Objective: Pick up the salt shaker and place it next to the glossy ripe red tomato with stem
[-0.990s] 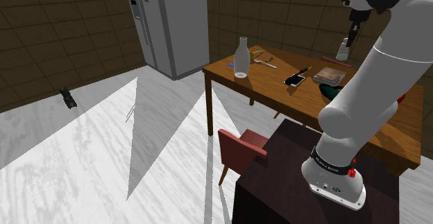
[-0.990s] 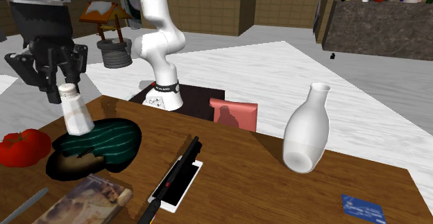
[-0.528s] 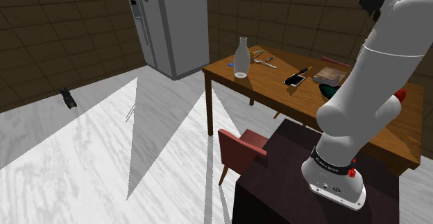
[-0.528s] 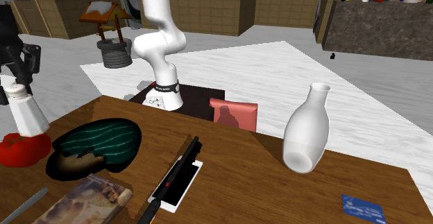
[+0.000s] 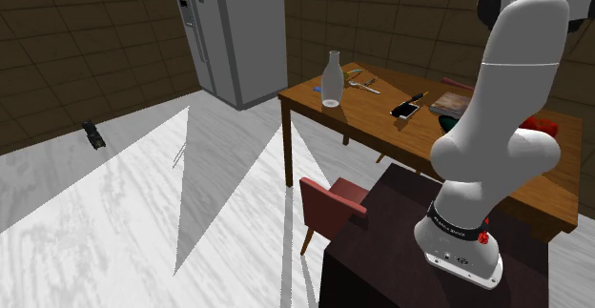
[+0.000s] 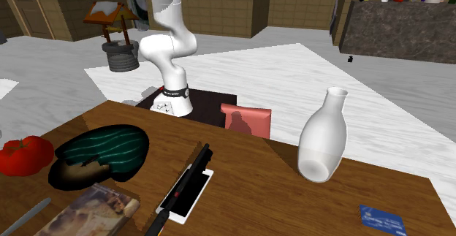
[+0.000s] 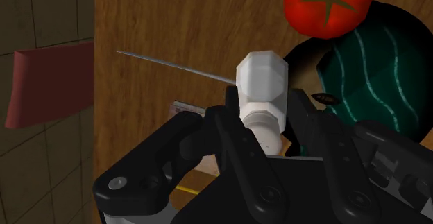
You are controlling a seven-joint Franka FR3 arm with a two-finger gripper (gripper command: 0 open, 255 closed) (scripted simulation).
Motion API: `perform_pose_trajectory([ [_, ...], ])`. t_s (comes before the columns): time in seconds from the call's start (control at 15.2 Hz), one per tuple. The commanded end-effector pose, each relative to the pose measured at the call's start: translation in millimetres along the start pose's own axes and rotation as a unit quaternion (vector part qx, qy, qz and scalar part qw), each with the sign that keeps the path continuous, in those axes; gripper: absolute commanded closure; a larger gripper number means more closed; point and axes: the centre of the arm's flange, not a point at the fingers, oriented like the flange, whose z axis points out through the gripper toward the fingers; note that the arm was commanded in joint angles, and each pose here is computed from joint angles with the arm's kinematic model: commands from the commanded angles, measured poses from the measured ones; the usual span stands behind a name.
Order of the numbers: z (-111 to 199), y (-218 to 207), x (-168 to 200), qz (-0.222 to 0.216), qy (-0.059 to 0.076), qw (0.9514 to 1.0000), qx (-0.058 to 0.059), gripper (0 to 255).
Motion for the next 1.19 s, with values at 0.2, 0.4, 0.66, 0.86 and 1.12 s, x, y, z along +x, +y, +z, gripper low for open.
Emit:
perform_pose_trajectory([
  [0.2, 11, 14, -51, -0.001, 0.001, 1.0, 0.0, 255],
  [0.4, 26, 12, -50, -0.001, 0.001, 1.0, 0.0, 255],
  [0.66, 47, 9, -49, -0.001, 0.001, 1.0, 0.0, 255],
  [0.86, 63, 7, -48, -0.001, 0.001, 1.0, 0.0, 255],
  [1.12, 84, 5, -47, -0.001, 0.001, 1.0, 0.0, 255],
])
